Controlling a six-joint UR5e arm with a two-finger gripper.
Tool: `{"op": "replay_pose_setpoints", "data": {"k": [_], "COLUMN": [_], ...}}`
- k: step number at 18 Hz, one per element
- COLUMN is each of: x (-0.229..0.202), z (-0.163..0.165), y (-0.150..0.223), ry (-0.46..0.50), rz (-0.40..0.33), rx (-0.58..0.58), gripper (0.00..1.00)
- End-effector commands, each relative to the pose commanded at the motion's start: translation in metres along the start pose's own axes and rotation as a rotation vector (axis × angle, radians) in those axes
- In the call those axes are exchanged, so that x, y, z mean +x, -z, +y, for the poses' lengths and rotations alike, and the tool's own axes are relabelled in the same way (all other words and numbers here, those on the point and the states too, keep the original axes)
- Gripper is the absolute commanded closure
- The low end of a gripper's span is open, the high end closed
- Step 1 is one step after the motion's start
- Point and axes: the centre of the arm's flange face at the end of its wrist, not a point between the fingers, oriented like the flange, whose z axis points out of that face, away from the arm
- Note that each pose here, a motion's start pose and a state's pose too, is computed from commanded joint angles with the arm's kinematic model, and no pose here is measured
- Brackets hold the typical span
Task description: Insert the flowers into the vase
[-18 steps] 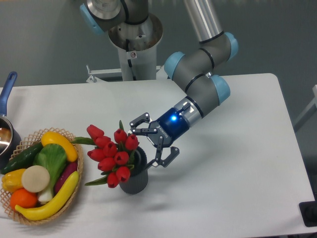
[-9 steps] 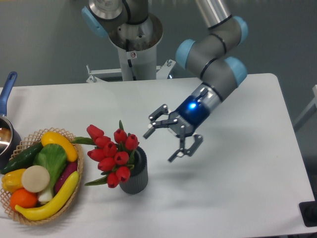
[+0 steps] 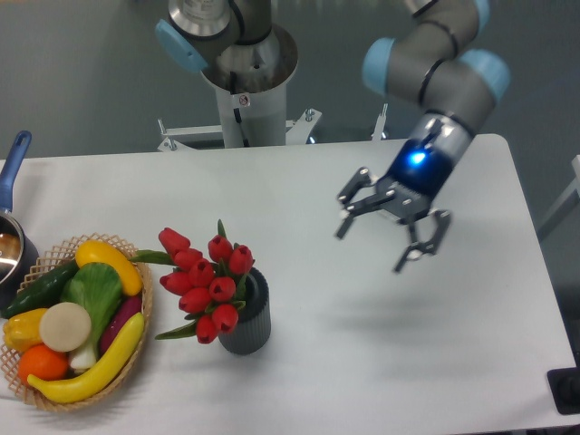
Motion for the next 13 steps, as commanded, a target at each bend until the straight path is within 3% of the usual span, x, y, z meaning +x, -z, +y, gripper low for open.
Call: {"op": "replay_pose_setpoints", "data": {"k": [4, 8, 13], "x": [-0.009, -0.011, -0.022], "z": [-0.02, -0.026, -0.051], "y": [0.035, 0.067, 0.087], "ry": [0.07, 0.062, 0.037], "rz": [-0.071, -0.177, -0.231], "rx": [-0.04, -0.287, -0.416], "gripper": [0.0, 0.0, 0.0]}}
